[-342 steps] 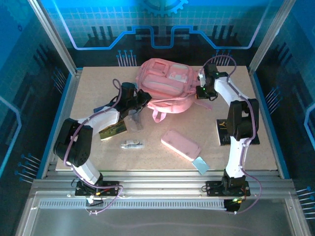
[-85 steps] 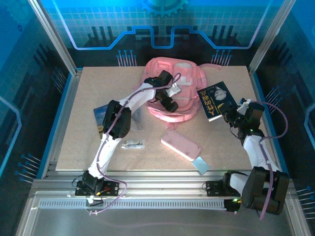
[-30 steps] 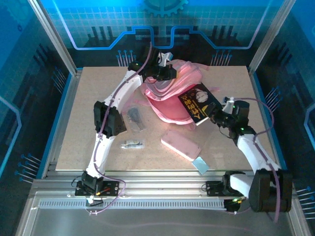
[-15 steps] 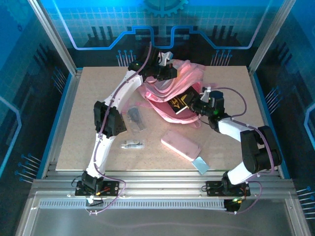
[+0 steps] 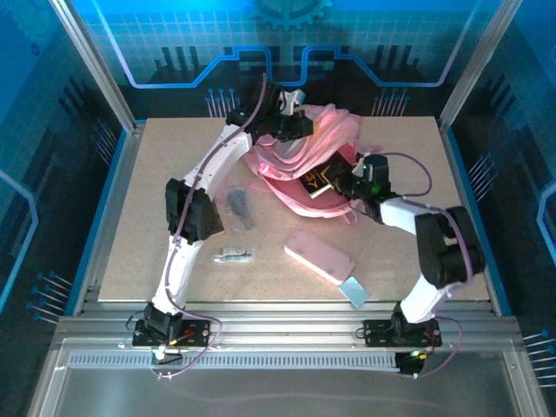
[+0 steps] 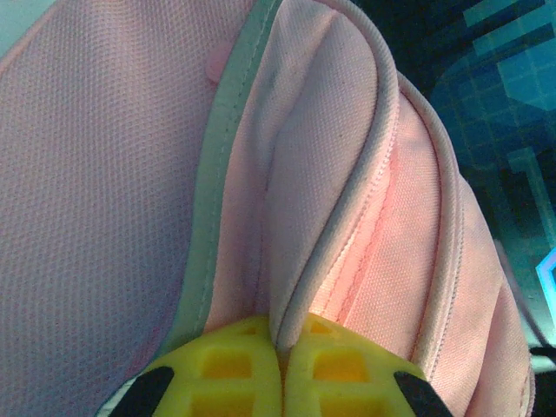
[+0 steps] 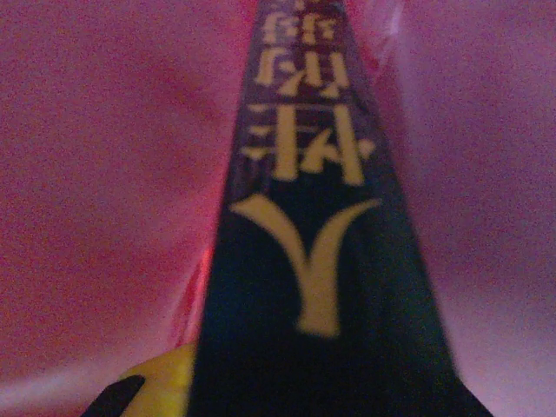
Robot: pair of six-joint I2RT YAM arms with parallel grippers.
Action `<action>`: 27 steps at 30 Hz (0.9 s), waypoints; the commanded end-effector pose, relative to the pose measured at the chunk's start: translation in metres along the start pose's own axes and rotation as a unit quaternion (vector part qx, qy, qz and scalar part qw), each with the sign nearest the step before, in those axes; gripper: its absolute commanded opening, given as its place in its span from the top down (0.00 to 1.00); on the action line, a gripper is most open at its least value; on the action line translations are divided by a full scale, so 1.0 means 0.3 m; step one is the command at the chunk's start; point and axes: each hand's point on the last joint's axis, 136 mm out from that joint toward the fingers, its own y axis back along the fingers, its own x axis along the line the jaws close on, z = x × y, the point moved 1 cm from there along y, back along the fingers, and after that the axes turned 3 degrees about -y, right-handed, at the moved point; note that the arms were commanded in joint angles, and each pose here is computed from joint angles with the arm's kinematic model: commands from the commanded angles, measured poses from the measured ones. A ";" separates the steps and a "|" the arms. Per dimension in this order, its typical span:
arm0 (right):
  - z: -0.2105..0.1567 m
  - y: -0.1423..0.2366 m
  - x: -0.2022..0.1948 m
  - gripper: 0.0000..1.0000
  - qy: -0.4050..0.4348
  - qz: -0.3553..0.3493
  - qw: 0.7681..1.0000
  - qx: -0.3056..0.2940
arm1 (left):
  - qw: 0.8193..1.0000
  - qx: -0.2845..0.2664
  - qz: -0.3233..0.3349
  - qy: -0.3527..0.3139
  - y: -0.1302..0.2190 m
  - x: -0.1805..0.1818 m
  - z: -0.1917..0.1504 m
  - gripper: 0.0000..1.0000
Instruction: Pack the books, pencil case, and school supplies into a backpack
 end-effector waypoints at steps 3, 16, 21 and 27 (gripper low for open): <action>0.095 -0.110 0.093 1.00 0.016 0.052 0.998 -0.015 | 0.993 -0.064 -0.076 -0.057 0.176 -0.252 0.120 1.00; 0.159 -0.303 -0.048 0.73 -0.057 0.018 0.998 -0.016 | 0.996 -0.051 -0.058 -0.050 0.170 -0.228 0.096 1.00; 0.145 -0.206 -0.037 0.50 -0.038 0.001 0.999 -0.020 | 0.997 -0.055 -0.027 -0.046 0.134 -0.163 0.095 1.00; 0.099 -0.026 -0.027 0.27 0.004 -0.044 0.999 0.003 | 0.998 -0.061 -0.005 -0.035 0.094 -0.103 0.100 1.00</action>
